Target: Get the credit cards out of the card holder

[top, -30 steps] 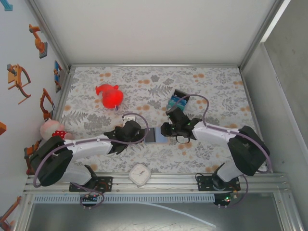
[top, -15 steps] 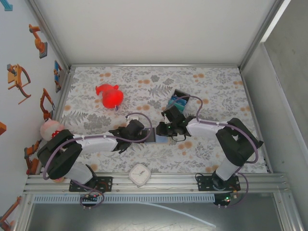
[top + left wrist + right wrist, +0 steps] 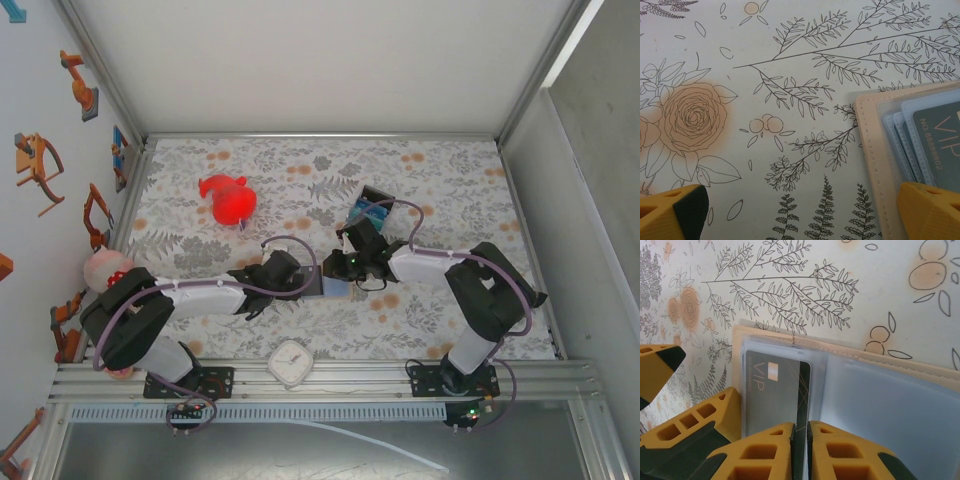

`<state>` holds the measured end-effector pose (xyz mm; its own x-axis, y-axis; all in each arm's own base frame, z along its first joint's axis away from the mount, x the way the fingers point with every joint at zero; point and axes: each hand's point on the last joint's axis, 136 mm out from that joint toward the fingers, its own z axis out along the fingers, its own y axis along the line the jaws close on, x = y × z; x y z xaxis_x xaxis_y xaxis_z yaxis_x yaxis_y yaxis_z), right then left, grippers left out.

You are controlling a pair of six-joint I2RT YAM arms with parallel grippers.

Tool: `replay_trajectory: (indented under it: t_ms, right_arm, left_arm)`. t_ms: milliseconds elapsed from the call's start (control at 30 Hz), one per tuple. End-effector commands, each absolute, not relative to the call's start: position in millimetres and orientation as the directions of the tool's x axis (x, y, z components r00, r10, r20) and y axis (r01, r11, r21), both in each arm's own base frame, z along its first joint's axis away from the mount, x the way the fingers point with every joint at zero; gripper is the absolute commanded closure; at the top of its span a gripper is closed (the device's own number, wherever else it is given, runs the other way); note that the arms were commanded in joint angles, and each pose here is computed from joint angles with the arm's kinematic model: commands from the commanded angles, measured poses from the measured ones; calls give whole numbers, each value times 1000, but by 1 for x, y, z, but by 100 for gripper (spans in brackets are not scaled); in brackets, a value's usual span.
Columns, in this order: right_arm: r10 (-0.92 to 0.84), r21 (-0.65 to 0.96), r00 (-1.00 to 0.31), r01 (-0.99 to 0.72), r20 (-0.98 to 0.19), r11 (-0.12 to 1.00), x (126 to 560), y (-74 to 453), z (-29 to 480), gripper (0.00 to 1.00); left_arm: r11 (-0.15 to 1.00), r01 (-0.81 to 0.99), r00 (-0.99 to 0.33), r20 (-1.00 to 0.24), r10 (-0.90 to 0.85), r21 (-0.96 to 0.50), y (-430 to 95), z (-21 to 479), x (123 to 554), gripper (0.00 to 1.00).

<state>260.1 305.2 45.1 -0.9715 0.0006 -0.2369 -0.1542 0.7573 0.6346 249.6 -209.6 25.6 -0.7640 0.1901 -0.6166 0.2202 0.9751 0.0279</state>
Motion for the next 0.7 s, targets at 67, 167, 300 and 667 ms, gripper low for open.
replay_trajectory:
  t_ms: [67, 167, 300, 667]
  right_arm:
    - [3, 649, -979, -134, -206, 749, 257, 306, 38, 87]
    - [0, 648, -981, -129, -196, 751, 256, 306, 35, 88]
    - [-4, 650, -984, -122, -180, 750, 254, 307, 31, 88]
    - [-11, 651, -987, -116, -163, 750, 252, 308, 26, 85]
  left_arm:
    - [974, 225, -771, -606, 195, 28, -215, 27, 250, 3]
    - [973, 230, -771, -604, 201, 31, -216, 27, 250, 3]
    - [972, 230, -774, -599, 206, 38, -216, 26, 250, 3]
    - [970, 242, -751, -635, 182, -8, -224, 47, 254, 3]
